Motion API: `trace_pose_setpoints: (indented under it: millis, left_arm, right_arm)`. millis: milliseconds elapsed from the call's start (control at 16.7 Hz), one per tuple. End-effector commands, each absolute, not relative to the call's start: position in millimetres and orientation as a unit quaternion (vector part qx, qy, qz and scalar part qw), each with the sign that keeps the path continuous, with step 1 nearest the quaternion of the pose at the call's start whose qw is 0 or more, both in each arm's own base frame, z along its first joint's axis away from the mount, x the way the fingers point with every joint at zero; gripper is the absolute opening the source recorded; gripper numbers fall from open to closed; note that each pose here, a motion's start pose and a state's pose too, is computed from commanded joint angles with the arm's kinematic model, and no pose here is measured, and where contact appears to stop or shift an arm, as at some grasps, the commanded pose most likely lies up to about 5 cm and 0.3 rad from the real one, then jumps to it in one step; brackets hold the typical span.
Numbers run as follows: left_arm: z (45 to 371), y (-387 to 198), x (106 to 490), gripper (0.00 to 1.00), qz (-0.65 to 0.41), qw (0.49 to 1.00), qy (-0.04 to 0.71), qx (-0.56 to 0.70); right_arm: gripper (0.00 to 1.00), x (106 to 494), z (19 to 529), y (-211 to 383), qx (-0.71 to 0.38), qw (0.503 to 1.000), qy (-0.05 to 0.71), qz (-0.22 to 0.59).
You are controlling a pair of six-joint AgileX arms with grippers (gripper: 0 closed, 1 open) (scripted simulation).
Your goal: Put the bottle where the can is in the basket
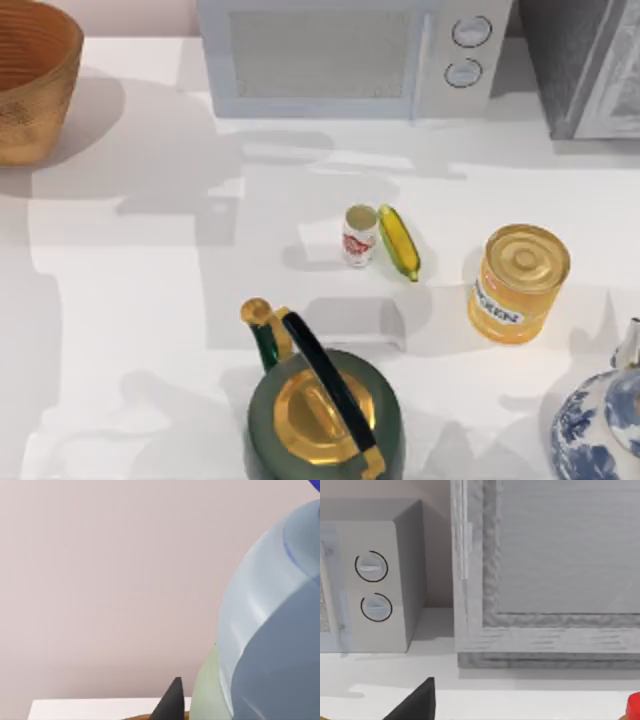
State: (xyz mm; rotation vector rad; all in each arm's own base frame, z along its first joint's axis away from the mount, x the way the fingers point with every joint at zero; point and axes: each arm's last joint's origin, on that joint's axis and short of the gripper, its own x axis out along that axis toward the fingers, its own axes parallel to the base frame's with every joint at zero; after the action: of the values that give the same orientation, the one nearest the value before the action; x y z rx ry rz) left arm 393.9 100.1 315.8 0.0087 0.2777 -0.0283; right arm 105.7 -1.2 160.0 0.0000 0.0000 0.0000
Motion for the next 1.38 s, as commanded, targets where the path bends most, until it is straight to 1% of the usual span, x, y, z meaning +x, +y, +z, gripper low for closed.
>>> trace_pose_setpoints:
  millis: [420, 720, 1020, 1380]
  left_arm:
    - [314, 99, 398, 0.0, -0.015, 0.991, 0.135, 0.007]
    - [277, 100, 437, 0.0, -0.014, 0.99, 0.14, 0.005]
    - [272, 100, 442, 0.0, -0.013, 0.99, 0.138, 0.005]
    - [272, 100, 442, 0.45, -0.013, 0.99, 0.138, 0.005]
  right_arm:
    - [1.0, 106, 160, -1, 0.0, 1.0, 0.0, 0.0]
    - [1.0, 106, 160, -1, 0.0, 1.0, 0.0, 0.0]
    - [1.0, 106, 160, -1, 0.0, 1.0, 0.0, 0.0]
    - [1.0, 106, 160, -1, 0.0, 1.0, 0.0, 0.0]
